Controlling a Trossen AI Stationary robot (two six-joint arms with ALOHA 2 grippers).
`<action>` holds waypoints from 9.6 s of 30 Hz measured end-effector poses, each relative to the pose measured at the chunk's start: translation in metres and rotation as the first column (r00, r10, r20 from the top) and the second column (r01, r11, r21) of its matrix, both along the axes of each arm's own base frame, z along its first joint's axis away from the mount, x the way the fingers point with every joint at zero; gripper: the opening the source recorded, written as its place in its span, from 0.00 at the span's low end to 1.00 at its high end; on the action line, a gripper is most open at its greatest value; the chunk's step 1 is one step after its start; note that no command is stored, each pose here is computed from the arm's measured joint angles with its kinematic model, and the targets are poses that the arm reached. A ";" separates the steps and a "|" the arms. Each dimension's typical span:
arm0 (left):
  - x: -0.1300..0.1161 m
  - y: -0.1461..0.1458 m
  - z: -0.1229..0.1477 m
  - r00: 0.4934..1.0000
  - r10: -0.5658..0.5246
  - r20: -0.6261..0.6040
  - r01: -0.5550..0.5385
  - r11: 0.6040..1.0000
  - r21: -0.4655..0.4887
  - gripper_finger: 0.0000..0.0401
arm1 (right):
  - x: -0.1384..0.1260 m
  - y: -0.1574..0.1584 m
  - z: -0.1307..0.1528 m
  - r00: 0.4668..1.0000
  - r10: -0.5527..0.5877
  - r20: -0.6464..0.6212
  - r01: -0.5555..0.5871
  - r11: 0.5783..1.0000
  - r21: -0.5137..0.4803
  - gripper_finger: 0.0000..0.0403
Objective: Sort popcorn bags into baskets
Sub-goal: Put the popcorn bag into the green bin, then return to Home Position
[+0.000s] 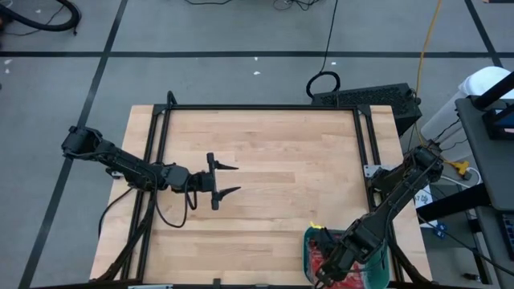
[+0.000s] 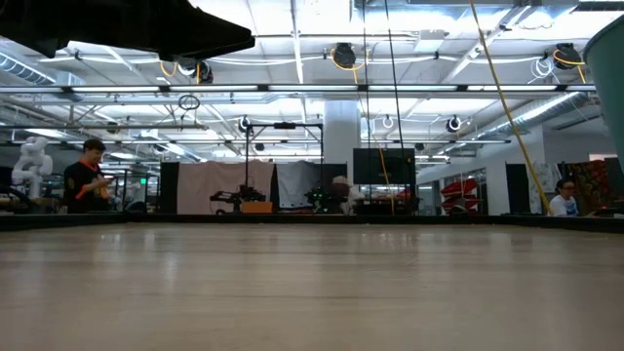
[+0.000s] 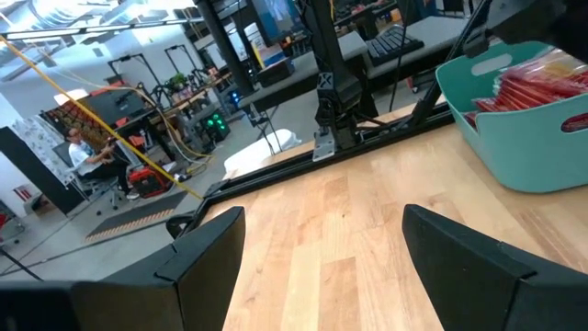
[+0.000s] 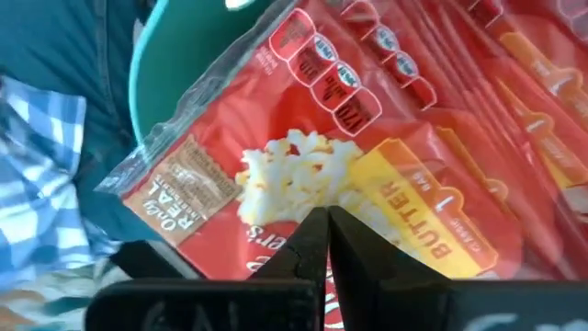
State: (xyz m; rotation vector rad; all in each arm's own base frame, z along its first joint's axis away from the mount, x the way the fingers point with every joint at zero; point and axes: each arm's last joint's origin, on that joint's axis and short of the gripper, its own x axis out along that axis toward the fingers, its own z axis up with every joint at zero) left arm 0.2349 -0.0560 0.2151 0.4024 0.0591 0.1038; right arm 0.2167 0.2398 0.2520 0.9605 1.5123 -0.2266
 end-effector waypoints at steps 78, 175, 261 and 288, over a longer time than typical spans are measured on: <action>-0.053 0.083 -0.029 0.979 0.155 -0.134 -0.169 0.980 -0.102 0.02 | -0.036 -0.236 -0.120 0.316 0.725 0.612 0.428 0.467 -0.774 0.02; -0.115 0.064 -0.062 0.974 0.209 -0.086 -0.225 0.936 -0.269 0.01 | -0.120 -0.241 -0.080 0.207 0.771 0.603 0.540 0.424 -0.727 0.02; -0.138 0.063 -0.046 0.995 -0.023 0.098 0.048 0.963 -0.266 0.09 | -0.120 -0.241 -0.077 0.186 0.749 0.635 0.564 0.448 -0.694 0.02; -0.138 0.063 -0.046 0.995 -0.023 0.098 0.048 0.963 -0.266 0.09 | -0.120 -0.241 -0.077 0.186 0.749 0.635 0.564 0.448 -0.694 0.02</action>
